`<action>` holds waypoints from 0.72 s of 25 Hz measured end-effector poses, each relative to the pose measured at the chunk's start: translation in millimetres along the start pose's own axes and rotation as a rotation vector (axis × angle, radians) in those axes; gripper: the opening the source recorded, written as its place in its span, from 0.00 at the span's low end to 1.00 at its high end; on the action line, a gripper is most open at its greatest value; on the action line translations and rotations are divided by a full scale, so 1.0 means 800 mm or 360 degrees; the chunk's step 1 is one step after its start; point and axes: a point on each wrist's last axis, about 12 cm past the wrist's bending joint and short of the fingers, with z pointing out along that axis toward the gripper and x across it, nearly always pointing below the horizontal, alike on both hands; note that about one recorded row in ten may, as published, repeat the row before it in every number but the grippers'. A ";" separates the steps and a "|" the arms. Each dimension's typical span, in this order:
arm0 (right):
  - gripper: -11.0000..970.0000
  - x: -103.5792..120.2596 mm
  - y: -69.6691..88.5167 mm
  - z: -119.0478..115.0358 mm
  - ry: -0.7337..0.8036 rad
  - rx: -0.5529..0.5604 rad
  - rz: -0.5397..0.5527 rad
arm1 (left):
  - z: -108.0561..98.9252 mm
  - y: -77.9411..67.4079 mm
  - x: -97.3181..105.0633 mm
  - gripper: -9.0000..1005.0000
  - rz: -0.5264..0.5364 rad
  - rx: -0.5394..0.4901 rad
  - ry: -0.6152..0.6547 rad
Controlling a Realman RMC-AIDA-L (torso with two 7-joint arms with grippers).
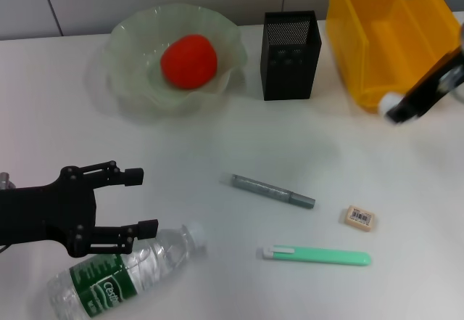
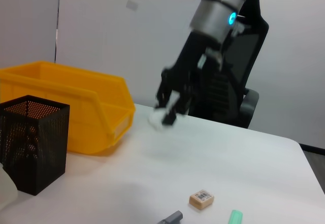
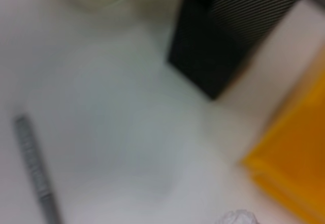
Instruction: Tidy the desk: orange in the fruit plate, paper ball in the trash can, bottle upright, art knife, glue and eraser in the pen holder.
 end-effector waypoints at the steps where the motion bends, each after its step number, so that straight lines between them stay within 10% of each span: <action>1: 0.37 0.000 -0.003 -0.010 -0.0027 0.0060 0.0005 | 0.000 0.000 0.000 0.85 0.0000 0.0000 0.0000; 18: 0.45 0.011 -0.055 0.018 -0.0314 0.0446 0.0066 | 0.004 -0.002 -0.001 0.85 0.0002 0.0022 -0.0014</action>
